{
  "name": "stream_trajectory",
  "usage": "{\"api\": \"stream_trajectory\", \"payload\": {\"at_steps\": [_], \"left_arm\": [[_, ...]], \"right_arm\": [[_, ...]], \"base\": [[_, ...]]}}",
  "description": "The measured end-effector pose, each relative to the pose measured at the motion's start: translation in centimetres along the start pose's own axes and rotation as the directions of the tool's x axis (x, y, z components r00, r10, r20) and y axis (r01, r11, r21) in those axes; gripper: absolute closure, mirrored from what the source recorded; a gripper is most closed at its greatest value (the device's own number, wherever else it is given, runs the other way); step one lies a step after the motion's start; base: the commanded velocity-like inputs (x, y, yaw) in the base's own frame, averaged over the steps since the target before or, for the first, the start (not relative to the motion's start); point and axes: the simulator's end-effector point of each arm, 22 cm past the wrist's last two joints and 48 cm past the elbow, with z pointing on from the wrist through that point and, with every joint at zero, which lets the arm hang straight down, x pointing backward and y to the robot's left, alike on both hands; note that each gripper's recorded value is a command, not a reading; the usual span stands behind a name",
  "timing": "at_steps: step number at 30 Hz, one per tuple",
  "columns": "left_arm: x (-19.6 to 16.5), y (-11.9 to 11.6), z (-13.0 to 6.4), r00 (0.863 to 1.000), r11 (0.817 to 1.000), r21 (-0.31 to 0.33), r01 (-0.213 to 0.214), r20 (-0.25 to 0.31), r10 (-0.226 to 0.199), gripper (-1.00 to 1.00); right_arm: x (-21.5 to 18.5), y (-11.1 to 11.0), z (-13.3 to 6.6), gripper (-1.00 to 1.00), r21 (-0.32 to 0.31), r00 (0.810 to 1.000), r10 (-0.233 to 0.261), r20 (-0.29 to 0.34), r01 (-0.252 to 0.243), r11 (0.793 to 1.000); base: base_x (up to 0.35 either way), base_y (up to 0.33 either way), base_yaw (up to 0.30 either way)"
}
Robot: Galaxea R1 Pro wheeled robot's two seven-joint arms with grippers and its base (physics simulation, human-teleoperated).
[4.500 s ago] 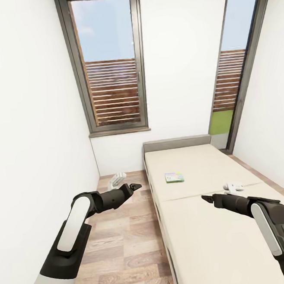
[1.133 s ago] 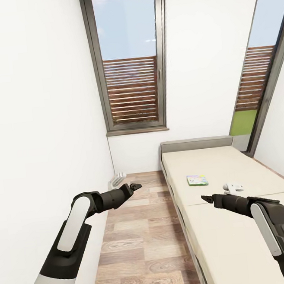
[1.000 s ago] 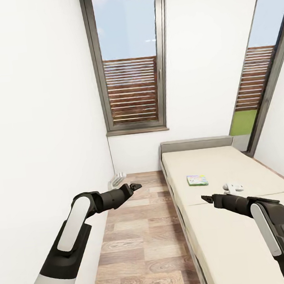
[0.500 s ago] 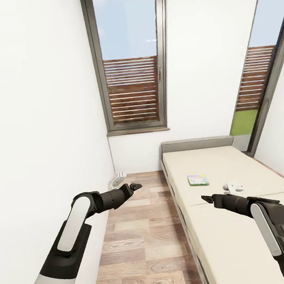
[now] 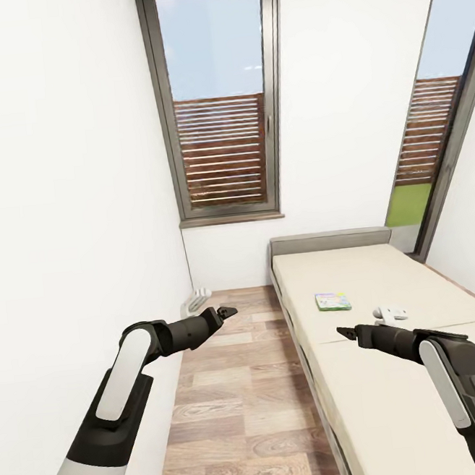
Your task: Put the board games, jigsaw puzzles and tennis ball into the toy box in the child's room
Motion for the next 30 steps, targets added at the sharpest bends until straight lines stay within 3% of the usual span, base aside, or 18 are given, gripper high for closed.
{"api": "stream_trajectory", "payload": {"at_steps": [30], "left_arm": [[0.00,-0.23,-0.01,1.000,1.000,0.004,-0.004,0.000,0.004,-1.00]], "right_arm": [[-0.05,-0.01,-0.02,-1.00,0.000,1.000,-0.001,0.002,0.001,1.000]], "base": [[0.003,0.002,0.000]]}}
